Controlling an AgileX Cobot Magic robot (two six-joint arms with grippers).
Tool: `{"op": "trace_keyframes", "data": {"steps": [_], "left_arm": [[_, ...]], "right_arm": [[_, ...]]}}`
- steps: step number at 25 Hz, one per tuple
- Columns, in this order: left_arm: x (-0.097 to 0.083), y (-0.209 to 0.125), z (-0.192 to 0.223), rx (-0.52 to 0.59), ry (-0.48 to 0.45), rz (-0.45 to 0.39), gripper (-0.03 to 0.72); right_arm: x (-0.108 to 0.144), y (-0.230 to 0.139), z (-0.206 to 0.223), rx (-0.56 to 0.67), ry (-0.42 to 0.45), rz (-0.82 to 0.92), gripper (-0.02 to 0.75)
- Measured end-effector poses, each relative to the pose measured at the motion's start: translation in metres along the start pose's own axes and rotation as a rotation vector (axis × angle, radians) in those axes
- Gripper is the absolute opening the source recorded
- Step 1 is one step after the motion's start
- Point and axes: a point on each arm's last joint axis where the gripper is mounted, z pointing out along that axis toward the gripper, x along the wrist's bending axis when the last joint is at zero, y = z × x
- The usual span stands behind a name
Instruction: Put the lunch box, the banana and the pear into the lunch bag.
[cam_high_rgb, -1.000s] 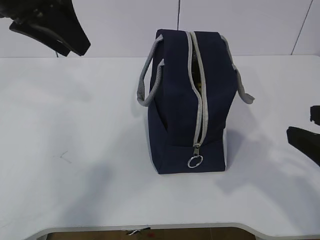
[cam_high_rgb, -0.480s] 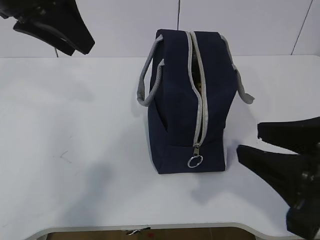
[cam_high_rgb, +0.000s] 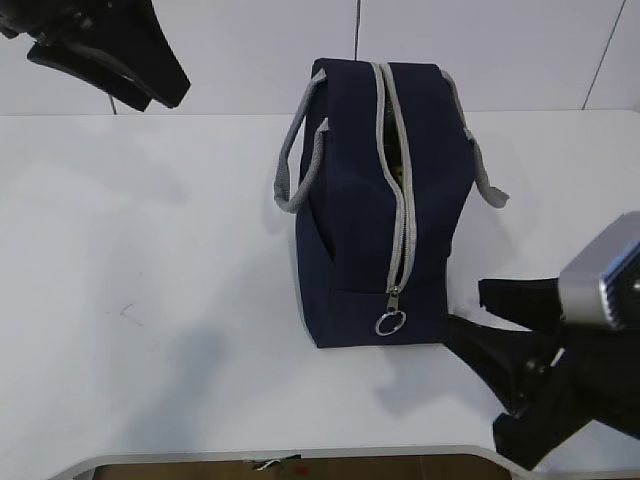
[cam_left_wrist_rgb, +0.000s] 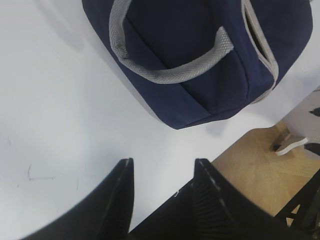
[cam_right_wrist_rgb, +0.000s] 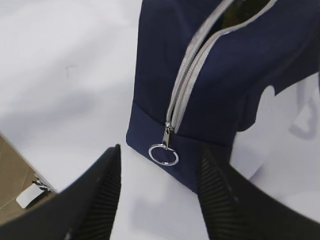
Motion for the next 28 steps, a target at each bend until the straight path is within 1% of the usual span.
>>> {"op": "trace_keyframes", "data": {"steps": [3,9,17,25,28], "left_arm": [[0.0,0.0,0.0,0.0,0.0,0.0,0.299],[0.0,0.0,0.0,0.0,0.0,-0.001,0.299],[0.0,0.0,0.0,0.0,-0.001,-0.003,0.299],[0.0,0.0,0.0,0.0,-0.001,-0.003,0.298],[0.0,0.0,0.0,0.0,-0.001,-0.003,0.298]], "right_arm": [[0.002,-0.008,0.015,0.029,0.005,0.032,0.408],[0.007,-0.016,0.038,-0.015,0.035,0.101,0.408],[0.01,-0.038,0.058,0.079,0.039,0.129,0.408],[0.012,-0.056,0.077,0.075,0.036,0.128,0.408],[0.013,-0.061,0.084,0.048,0.033,0.128,0.408]]}}
